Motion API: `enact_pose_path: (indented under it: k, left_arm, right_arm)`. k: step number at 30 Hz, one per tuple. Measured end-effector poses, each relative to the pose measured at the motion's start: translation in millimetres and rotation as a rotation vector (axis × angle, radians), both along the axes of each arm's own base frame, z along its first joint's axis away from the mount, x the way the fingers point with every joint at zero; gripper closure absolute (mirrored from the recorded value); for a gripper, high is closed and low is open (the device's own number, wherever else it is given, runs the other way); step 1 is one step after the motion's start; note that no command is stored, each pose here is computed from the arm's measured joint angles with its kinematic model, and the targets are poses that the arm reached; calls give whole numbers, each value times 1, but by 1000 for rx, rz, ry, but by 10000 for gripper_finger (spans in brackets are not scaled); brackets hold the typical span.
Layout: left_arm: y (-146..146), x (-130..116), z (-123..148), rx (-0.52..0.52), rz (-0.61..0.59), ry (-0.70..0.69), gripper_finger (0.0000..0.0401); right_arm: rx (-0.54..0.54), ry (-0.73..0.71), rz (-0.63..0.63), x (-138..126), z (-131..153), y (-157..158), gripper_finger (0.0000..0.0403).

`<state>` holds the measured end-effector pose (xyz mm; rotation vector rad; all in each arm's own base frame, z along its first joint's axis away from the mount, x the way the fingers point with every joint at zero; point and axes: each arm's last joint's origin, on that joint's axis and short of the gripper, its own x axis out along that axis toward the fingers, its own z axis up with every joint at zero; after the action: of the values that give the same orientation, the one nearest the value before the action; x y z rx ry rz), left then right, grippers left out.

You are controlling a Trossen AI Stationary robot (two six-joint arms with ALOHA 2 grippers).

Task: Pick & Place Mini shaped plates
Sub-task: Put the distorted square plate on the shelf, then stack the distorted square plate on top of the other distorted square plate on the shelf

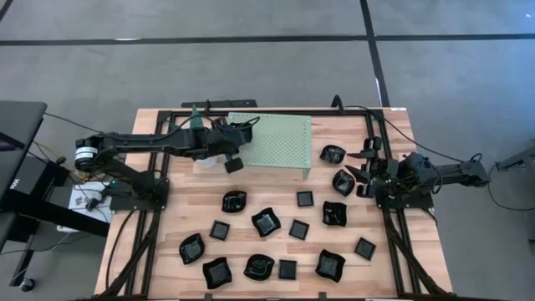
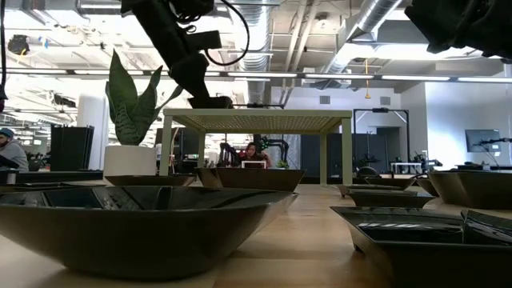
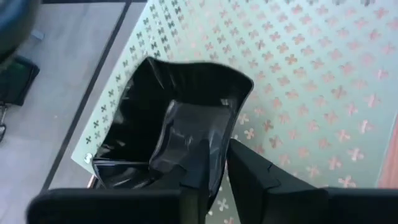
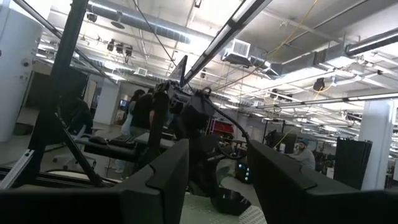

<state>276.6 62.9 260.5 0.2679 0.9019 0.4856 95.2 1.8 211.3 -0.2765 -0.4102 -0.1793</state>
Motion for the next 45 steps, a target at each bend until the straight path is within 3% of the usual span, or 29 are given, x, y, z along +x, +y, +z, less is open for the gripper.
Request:
enact_pose_path:
  k: [11,18,23,28,34,45]
  left_arm:
    - [-22,-15,32,51,-31,-141,311]
    - [-52,-22,53,-76,-147,-344,311]
    - [-68,-19,41,-138,-268,-403,311]
    - [-74,-20,21,-140,-292,-407,311]
    - [-73,-23,0,-140,-289,-403,311]
    - [-82,-21,-2,-189,-290,-467,272]
  right_arm:
    - [28,8,14,0,-1,0,244]
    - [79,70,34,4,-7,0,247]
    - [151,127,51,11,-2,0,262]
    - [262,310,83,24,5,2,262]
    - [221,451,60,45,9,5,235]
    - [208,694,44,84,-9,11,215]
